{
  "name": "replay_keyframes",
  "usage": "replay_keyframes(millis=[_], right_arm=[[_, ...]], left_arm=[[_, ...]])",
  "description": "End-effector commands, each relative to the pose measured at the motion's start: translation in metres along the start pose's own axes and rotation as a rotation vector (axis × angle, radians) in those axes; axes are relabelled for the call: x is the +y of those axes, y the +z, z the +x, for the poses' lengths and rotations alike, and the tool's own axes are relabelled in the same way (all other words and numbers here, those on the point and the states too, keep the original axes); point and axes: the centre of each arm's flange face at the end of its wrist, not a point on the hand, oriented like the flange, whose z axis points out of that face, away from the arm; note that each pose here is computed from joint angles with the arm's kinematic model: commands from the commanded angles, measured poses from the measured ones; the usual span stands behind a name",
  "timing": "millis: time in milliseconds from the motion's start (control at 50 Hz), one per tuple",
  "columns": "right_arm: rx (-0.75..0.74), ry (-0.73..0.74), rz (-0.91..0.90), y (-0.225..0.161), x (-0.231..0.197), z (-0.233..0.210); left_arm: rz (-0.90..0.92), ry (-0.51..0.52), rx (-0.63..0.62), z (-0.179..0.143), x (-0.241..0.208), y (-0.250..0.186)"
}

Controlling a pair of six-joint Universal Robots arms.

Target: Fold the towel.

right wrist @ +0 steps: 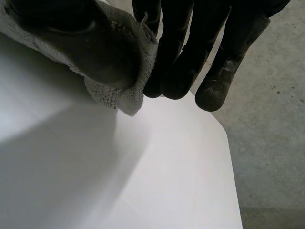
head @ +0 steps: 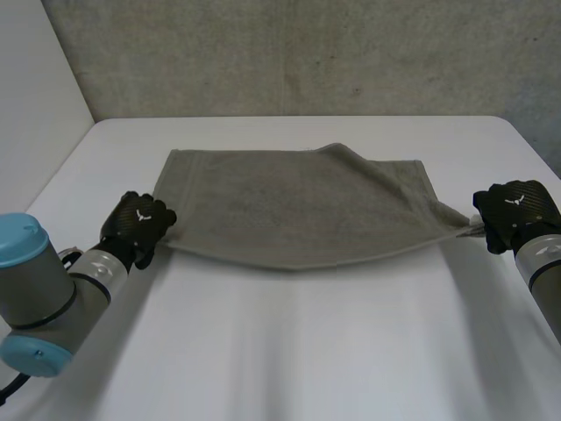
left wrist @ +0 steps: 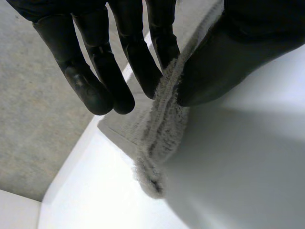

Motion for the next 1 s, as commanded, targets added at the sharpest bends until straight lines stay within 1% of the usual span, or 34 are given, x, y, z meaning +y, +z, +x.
replay_keyframes(millis=[20,80,120,160,260,340,380,420,520,580,600,620,640,660,680,700,720,740,760,780,800,820,840,860,880,900,920,940,960,980,1000], right_arm=[[0.004,-0.049,0.011,-0.009,-0.014,0.008],[0.008,-0.071,0.003,-0.014,-0.018,0.013],[-0.021,-0.121,-0.015,-0.026,-0.025,0.016],[-0.043,-0.140,-0.027,-0.033,-0.028,0.016],[-0.063,-0.158,-0.044,-0.056,-0.044,0.031],[-0.066,-0.156,-0.054,-0.078,-0.055,0.052],[-0.082,-0.159,-0.053,-0.083,-0.058,0.057],[-0.097,-0.160,-0.052,-0.086,-0.060,0.062],[-0.114,-0.160,-0.011,-0.084,-0.068,0.073],[-0.138,-0.149,-0.007,-0.076,-0.065,0.073],[-0.169,-0.141,-0.030,-0.066,-0.058,0.069],[-0.169,-0.141,-0.030,-0.066,-0.058,0.069],[-0.193,-0.133,-0.059,-0.052,-0.050,0.066],[-0.213,-0.133,-0.081,-0.038,-0.045,0.062],[-0.213,-0.133,-0.082,-0.038,-0.045,0.062],[-0.235,-0.134,-0.107,-0.025,-0.041,0.055],[-0.249,-0.137,-0.134,-0.014,-0.036,0.048],[-0.249,-0.137,-0.134,-0.014,-0.036,0.048],[-0.256,-0.149,-0.144,-0.002,-0.034,0.042],[-0.256,-0.149,-0.144,-0.002,-0.034,0.042],[-0.252,-0.154,-0.155,0.012,-0.032,0.037],[-0.249,-0.156,-0.173,0.026,-0.028,0.032],[-0.249,-0.156,-0.174,0.026,-0.027,0.032],[-0.243,-0.154,-0.185,0.041,-0.023,0.027],[-0.233,-0.146,-0.192,0.056,-0.019,0.024],[-0.233,-0.146,-0.192,0.056,-0.019,0.024],[-0.222,-0.137,-0.191,0.069,-0.017,0.020],[-0.222,-0.136,-0.191,0.069,-0.017,0.020],[-0.211,-0.128,-0.184,0.080,-0.016,0.018],[-0.197,-0.117,-0.165,0.090,-0.018,0.017],[-0.197,-0.117,-0.165,0.090,-0.018,0.017]], left_arm=[[-0.045,-0.014,0.026,-0.007,-0.009,-0.015],[-0.063,-0.025,0.017,-0.019,-0.017,-0.027],[-0.064,-0.027,0.010,-0.024,-0.021,-0.033],[-0.059,-0.026,-0.005,-0.030,-0.027,-0.040],[-0.018,-0.005,-0.090,-0.050,-0.048,-0.068],[-0.003,0.003,-0.116,-0.054,-0.056,-0.084],[0.005,0.005,-0.116,-0.054,-0.061,-0.091],[0.029,0.010,-0.104,-0.053,-0.068,-0.098],[0.051,0.016,-0.096,-0.054,-0.071,-0.096],[0.031,0.005,-0.071,-0.053,-0.063,-0.085],[0.031,0.005,-0.071,-0.053,-0.063,-0.085],[0.015,0.000,-0.044,-0.049,-0.057,-0.072],[0.015,0.000,-0.044,-0.049,-0.057,-0.072],[0.004,-0.003,-0.030,-0.049,-0.052,-0.059],[-0.003,-0.012,-0.014,-0.048,-0.048,-0.047],[-0.003,-0.012,-0.014,-0.048,-0.048,-0.047],[-0.002,-0.014,0.004,-0.046,-0.046,-0.034],[-0.001,-0.013,0.021,-0.043,-0.043,-0.020],[-0.001,-0.013,0.021,-0.043,-0.043,-0.020],[0.000,-0.012,0.032,-0.040,-0.040,-0.007],[0.006,-0.008,0.037,-0.038,-0.038,0.007],[0.006,-0.008,0.037,-0.038,-0.038,0.007],[0.012,-0.004,0.033,-0.038,-0.037,0.021],[0.012,-0.004,0.033,-0.038,-0.037,0.021],[0.014,0.000,0.027,-0.038,-0.033,0.034],[0.018,0.005,0.015,-0.038,-0.031,0.047],[0.018,0.005,0.015,-0.038,-0.031,0.047],[0.022,0.011,0.001,-0.037,-0.030,0.060],[0.028,0.017,-0.013,-0.037,-0.029,0.072],[0.028,0.017,-0.014,-0.037,-0.029,0.072],[0.034,0.023,-0.031,-0.037,-0.028,0.083]])
